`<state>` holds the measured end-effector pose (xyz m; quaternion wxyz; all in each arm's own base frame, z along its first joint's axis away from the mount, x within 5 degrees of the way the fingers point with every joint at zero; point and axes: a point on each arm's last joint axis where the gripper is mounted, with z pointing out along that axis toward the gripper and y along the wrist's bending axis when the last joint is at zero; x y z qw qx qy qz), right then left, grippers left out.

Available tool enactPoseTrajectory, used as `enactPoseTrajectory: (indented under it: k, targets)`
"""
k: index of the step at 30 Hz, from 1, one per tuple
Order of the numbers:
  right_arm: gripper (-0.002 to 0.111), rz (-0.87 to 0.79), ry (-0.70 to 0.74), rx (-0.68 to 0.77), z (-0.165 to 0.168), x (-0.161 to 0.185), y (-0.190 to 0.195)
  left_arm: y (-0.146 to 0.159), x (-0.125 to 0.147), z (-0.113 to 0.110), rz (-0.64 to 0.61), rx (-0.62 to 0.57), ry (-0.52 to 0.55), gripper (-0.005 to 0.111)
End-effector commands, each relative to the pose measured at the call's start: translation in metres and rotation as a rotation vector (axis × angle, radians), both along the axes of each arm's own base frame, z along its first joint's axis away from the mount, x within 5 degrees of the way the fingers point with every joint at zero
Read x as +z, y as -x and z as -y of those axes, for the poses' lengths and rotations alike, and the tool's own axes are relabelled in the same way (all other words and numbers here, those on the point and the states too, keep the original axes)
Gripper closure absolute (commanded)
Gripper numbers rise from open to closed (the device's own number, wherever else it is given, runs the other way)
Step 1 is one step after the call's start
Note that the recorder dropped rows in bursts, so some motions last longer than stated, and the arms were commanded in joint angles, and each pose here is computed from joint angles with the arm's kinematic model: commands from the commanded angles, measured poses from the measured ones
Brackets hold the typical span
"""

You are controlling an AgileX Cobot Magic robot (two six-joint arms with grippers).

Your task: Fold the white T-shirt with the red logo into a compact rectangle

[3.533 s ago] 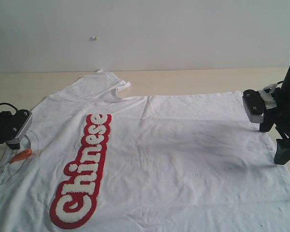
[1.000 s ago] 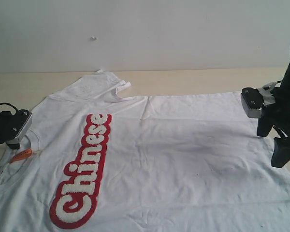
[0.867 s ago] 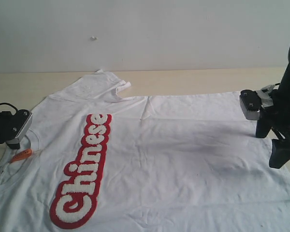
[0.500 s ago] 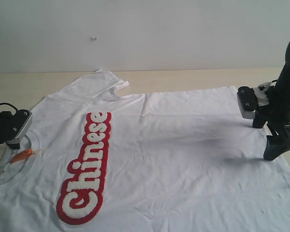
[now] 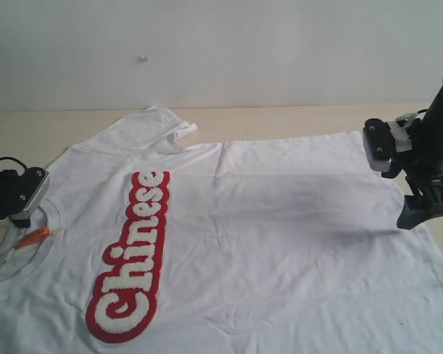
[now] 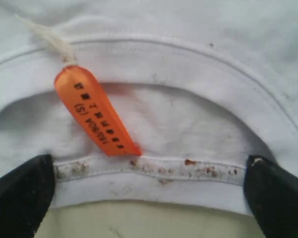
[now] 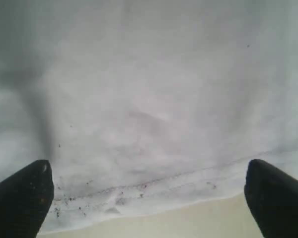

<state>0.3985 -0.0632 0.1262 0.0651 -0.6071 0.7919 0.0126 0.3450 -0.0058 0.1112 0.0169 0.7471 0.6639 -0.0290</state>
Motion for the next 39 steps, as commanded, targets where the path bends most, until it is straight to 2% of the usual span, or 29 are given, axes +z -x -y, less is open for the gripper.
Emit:
enactPoseTrajectory:
  k: [1, 8, 16, 23, 30, 39]
  targets:
    - [0.003, -0.036, 0.007, 0.029, 0.002, -0.005, 0.003, 0.003, -0.014, -0.002, -0.040, -0.006, -0.009, 0.003]
    - [0.003, -0.112, 0.022, 0.012, 0.004, -0.029, 0.005, 0.003, -0.014, -0.002, -0.040, -0.006, -0.009, 0.003]
    - [0.003, -0.176, 0.020, 0.003, 0.004, -0.028, 0.011, 0.003, -0.014, -0.002, -0.040, -0.006, -0.009, 0.003]
    - [0.003, -0.159, 0.024, -0.034, 0.005, -0.028, 0.009, 0.003, -0.014, -0.002, -0.040, -0.006, -0.009, 0.003]
    - [0.003, -0.146, 0.026, 0.097, 0.005, -0.028, 0.009, 0.003, -0.014, -0.002, -0.040, -0.006, -0.009, 0.003]
    - [0.003, -0.160, 0.022, 0.028, 0.004, -0.028, 0.010, 0.003, -0.014, -0.002, -0.040, -0.006, -0.009, 0.003]
